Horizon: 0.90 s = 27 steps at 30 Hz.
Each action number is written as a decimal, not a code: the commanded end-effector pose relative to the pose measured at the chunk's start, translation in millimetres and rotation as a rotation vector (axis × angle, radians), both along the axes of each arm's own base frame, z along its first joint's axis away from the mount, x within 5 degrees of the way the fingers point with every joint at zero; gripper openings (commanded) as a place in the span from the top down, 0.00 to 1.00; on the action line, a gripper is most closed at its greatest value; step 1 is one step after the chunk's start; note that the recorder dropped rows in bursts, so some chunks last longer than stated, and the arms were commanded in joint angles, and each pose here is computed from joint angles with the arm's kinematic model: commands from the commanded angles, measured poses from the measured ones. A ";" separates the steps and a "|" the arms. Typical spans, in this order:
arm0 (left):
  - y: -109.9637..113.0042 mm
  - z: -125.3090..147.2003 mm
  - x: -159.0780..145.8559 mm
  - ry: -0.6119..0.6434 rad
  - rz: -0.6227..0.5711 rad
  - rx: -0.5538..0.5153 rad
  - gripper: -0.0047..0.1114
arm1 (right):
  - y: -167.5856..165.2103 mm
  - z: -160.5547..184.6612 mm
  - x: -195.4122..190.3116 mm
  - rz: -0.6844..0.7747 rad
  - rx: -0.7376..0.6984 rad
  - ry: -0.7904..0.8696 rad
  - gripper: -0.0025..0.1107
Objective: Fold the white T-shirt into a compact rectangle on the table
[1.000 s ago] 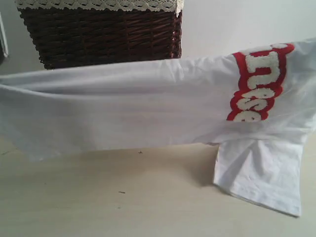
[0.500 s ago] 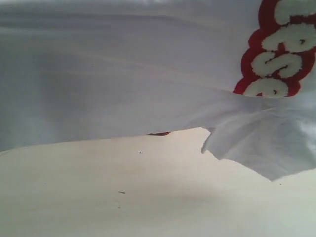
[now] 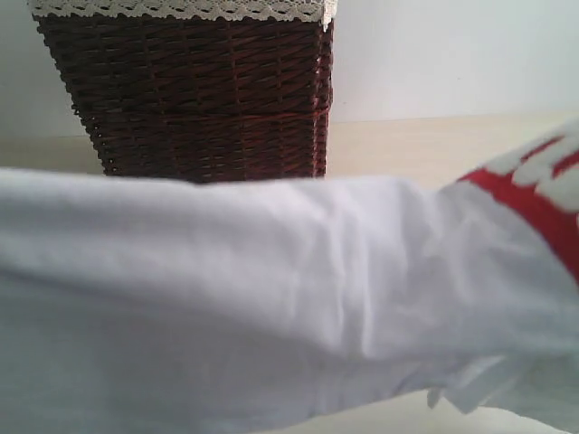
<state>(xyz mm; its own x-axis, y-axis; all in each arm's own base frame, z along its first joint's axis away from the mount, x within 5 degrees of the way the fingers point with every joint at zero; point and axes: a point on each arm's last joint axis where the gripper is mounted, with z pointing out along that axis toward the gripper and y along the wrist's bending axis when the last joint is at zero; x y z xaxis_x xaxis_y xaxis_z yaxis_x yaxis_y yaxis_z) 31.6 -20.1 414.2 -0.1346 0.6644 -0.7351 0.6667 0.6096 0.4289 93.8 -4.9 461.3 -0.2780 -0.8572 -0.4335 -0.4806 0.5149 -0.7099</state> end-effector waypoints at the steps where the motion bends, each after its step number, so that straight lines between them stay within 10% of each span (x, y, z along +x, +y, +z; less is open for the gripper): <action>1: -2.3 0.6 -9.5 0.035 -0.043 -0.056 0.96 | 3.2 -25.9 -10.4 -0.015 0.028 0.025 0.98; 16: -27.9 -55.6 -2.6 0.353 -0.060 -0.222 0.96 | 17.6 -106.6 -33.1 0.003 0.166 0.150 0.98; 27: -31.8 -5.0 -27.8 0.142 -0.261 -0.304 0.96 | 57.9 -46.5 -62.4 0.257 0.398 -0.154 0.98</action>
<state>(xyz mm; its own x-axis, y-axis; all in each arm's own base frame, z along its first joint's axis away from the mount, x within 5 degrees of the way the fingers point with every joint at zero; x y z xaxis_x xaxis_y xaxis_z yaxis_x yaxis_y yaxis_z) 15.4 -49.5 392.1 -0.2124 0.4925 -0.8440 0.8288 0.5484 0.1114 42.1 42.3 393.4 -0.1030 -0.6959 -0.7107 -0.5652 0.6289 -0.5340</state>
